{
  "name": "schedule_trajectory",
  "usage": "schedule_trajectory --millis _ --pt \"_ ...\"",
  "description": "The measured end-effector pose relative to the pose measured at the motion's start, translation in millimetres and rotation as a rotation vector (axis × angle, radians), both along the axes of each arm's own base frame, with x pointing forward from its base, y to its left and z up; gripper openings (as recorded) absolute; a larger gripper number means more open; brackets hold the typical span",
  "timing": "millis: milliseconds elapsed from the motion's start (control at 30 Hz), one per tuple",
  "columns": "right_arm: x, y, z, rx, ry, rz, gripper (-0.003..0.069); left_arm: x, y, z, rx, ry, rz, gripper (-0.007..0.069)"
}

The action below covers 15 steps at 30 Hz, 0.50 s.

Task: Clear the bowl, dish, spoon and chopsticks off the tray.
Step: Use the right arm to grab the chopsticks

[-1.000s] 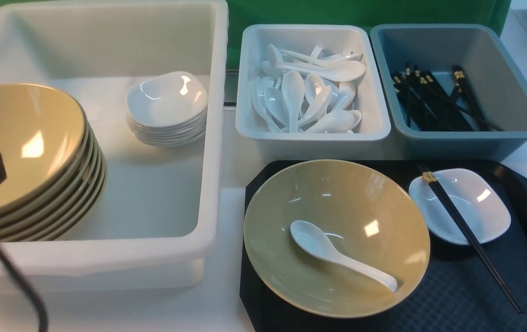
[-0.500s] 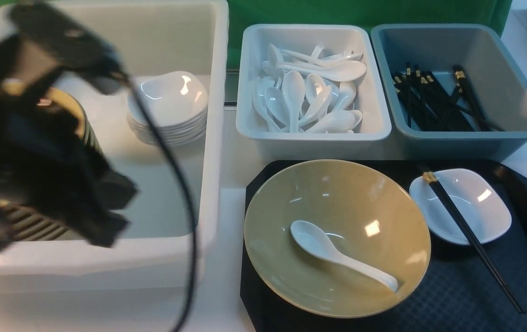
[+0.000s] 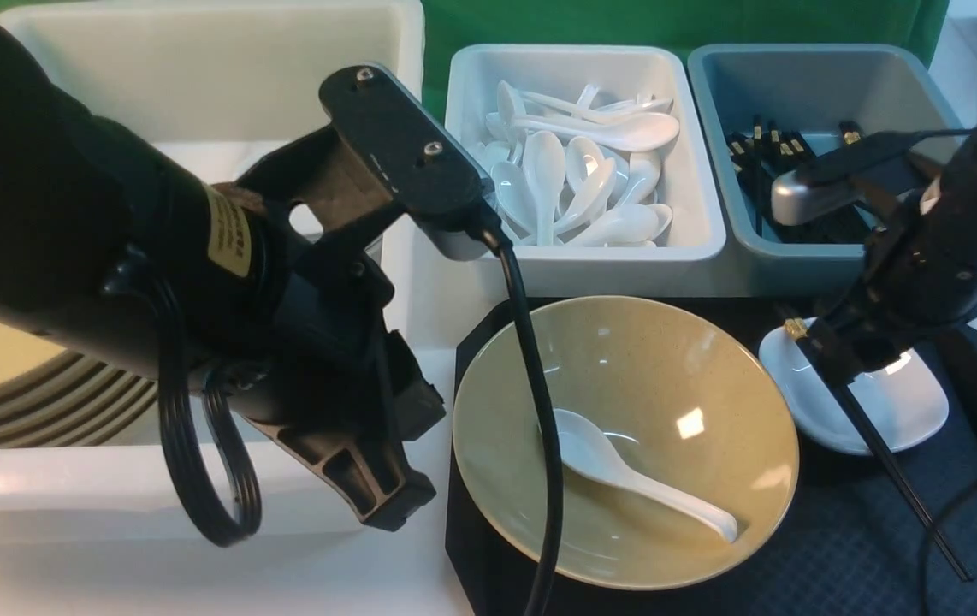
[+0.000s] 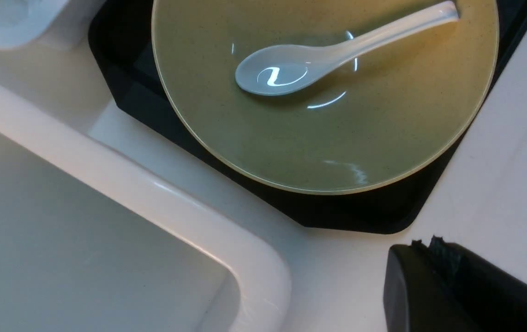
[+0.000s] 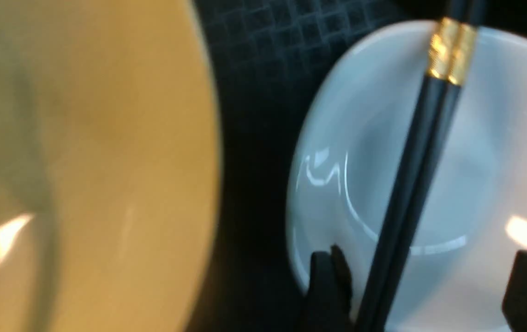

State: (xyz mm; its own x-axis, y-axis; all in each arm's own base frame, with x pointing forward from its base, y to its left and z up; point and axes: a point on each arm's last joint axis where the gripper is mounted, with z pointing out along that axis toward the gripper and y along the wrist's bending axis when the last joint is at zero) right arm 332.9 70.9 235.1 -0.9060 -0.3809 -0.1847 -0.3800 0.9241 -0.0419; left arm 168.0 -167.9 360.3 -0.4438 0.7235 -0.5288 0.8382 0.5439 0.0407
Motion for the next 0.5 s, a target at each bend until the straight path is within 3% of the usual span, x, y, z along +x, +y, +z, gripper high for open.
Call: schedule_trajectory --millis 300,467,500 --pt "24.3 2.2 -38.0 -0.044 0.058 -0.015 0.0474 0.0 0.0 -0.1 0.001 0.001 0.000 -0.0011" --pt "26.1 2.6 -46.7 -0.048 0.080 -0.020 0.0400 0.1 0.2 -0.1 0.002 -0.001 0.000 -0.0011" --pt "26.6 2.7 -47.8 -0.047 0.081 -0.027 0.0350 0.4 0.5 -0.2 0.007 -0.005 0.000 -0.0011"
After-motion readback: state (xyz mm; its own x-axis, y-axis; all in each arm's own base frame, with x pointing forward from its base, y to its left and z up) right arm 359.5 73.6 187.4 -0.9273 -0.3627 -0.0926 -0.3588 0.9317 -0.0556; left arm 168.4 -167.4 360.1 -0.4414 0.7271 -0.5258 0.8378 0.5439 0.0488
